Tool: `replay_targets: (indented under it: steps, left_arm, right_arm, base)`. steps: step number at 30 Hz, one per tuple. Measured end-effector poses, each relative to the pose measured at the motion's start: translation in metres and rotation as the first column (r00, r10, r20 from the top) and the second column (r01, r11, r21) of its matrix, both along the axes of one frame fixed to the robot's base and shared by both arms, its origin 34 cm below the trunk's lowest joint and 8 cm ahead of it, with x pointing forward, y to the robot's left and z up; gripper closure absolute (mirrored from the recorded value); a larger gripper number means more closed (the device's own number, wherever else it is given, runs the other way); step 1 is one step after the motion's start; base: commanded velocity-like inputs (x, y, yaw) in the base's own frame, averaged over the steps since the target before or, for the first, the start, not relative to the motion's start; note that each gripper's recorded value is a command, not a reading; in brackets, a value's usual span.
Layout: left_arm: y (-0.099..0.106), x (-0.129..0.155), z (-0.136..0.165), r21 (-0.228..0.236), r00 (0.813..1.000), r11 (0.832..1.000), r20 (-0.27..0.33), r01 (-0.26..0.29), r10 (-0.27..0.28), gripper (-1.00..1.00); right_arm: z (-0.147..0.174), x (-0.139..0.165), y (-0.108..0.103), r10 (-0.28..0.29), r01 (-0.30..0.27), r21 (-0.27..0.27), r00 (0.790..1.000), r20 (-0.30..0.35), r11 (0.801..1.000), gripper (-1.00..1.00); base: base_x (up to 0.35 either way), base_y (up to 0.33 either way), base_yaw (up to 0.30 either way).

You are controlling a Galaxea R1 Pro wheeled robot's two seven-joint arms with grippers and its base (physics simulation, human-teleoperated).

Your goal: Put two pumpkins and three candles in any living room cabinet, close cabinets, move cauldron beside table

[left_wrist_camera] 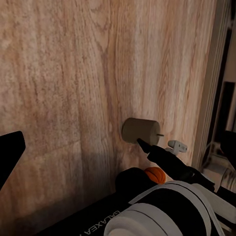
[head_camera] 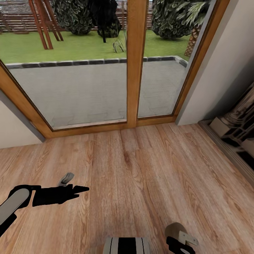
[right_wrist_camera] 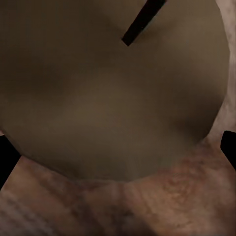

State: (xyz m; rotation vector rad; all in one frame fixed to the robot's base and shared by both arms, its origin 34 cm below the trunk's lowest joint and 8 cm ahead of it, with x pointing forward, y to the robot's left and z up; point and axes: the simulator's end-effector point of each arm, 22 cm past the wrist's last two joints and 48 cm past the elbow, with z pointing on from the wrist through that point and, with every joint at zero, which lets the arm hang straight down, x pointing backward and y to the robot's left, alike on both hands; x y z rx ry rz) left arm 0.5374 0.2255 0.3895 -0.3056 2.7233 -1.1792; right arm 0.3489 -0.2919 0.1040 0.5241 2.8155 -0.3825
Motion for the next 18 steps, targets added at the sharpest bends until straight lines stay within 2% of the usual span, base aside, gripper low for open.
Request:
replay_targets:
  steps: [13, 18]
  left_arm:
    - [0.0, 0.0, 0.0001, 0.0, 1.0, 1.0, 0.0, 0.0, 0.0, -1.0]
    - [0.0, 0.0, 0.0002, 0.0, 1.0, 1.0, 0.0, 0.0, 0.0, -1.0]
  right_arm:
    - [0.0, 0.0, 0.0, 0.0, 0.0, 0.0, 1.0, 0.0, 1.0, -1.0]
    - [0.0002, 0.0001, 0.0, 0.0, 0.0, 0.0, 1.0, 0.0, 1.0, -1.0]
  base:
    - [0.002, 0.0, 0.0]
    - [0.157, 0.0, 0.0]
